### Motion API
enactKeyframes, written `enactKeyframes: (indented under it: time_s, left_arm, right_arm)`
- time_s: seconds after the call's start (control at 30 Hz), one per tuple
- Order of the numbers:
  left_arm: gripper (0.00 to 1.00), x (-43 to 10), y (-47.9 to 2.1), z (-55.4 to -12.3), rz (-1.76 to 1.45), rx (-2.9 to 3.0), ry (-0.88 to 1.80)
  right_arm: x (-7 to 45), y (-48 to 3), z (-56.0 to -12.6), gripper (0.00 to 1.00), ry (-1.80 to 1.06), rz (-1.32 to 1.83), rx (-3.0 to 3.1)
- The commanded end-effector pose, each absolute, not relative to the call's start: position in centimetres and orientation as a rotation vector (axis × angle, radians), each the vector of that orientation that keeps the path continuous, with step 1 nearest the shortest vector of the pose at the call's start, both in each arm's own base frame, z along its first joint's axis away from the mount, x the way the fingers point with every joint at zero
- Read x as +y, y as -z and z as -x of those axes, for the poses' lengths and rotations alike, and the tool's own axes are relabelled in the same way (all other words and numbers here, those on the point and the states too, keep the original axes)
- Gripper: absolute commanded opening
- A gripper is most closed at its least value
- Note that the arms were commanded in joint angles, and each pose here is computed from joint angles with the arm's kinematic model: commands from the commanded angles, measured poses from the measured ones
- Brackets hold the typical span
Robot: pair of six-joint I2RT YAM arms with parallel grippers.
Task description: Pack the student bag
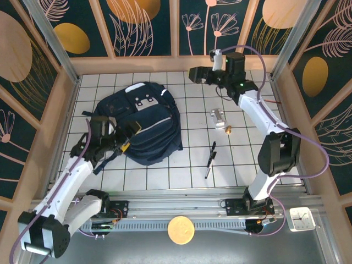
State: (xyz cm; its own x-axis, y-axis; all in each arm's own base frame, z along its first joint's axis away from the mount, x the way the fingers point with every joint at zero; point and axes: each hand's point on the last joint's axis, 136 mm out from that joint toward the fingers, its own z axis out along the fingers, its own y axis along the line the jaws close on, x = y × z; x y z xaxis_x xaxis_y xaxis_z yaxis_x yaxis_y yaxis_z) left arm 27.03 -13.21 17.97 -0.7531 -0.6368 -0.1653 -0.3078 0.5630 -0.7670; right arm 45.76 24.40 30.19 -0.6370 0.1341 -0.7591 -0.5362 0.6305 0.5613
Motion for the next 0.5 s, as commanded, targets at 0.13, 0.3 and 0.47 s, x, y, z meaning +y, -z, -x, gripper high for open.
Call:
enactKeyframes:
  time_s: [0.13,0.3,0.47]
  left_arm:
    - [0.99,-13.6,-22.3,-33.5,0.255,2.390,0.693]
    - [0.99,-12.8,-20.5,-35.5,-0.001,2.485,0.342]
    - [0.99,-13.4,-20.9,-35.8,-0.114,2.427,0.356]
  right_arm:
    - [29.1,-16.6,-34.6,0.96,-1.359,0.102,2.727]
    - [31.7,-14.5,-33.5,0.94,-1.335,0.166,2.792]
    - [33.5,-12.5,-34.0,0.81,-1.345,0.149,2.821]
